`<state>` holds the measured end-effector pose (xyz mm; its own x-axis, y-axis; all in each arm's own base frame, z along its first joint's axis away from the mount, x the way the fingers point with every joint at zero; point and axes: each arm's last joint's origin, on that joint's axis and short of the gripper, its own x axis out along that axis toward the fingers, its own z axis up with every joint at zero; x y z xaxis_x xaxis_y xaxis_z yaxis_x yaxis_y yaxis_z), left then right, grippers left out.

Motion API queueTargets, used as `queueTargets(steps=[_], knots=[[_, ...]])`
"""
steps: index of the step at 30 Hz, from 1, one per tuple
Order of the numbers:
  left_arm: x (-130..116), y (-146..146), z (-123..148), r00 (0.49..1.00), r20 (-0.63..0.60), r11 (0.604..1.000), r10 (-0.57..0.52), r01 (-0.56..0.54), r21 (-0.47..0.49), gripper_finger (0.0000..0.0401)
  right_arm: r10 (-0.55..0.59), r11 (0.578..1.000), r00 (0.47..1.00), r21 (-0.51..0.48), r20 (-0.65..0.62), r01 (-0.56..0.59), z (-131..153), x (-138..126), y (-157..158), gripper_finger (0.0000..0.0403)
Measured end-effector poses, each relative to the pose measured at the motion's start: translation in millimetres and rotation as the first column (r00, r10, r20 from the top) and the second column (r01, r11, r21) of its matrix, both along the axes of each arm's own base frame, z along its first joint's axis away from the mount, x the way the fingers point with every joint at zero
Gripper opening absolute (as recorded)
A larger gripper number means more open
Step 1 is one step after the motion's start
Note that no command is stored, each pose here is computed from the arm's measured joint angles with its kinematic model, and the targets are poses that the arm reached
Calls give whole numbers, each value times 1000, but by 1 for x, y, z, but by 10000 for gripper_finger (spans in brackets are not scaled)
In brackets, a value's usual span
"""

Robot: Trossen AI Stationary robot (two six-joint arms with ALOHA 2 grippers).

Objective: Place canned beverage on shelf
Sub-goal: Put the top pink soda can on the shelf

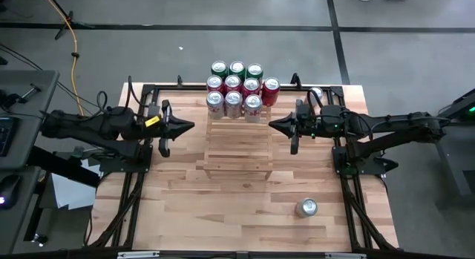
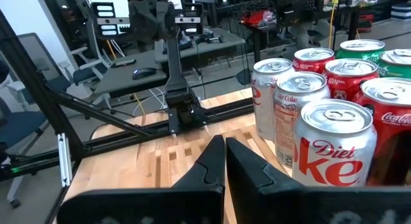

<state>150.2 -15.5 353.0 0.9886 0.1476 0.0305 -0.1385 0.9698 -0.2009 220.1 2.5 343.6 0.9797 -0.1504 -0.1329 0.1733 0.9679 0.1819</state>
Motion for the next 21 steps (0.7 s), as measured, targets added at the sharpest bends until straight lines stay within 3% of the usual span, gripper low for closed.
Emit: queueTargets(steps=[9, 15, 21], knots=[[17, -1, 6, 996, 81, 993, -44, 35, 115, 0, 5, 1000, 1000, -8, -1, -5, 0, 0, 0, 0], [33, 12, -18, 990, 115, 992, -85, 73, 106, 0, 6, 1000, 1000, -8, -1, -6, 0, 0, 0, 0], [9, 27, -37, 977, 210, 998, -28, 16, 55, 0, 8, 1000, 1000, -7, -10, -8, -1, 0, 0, 0]])
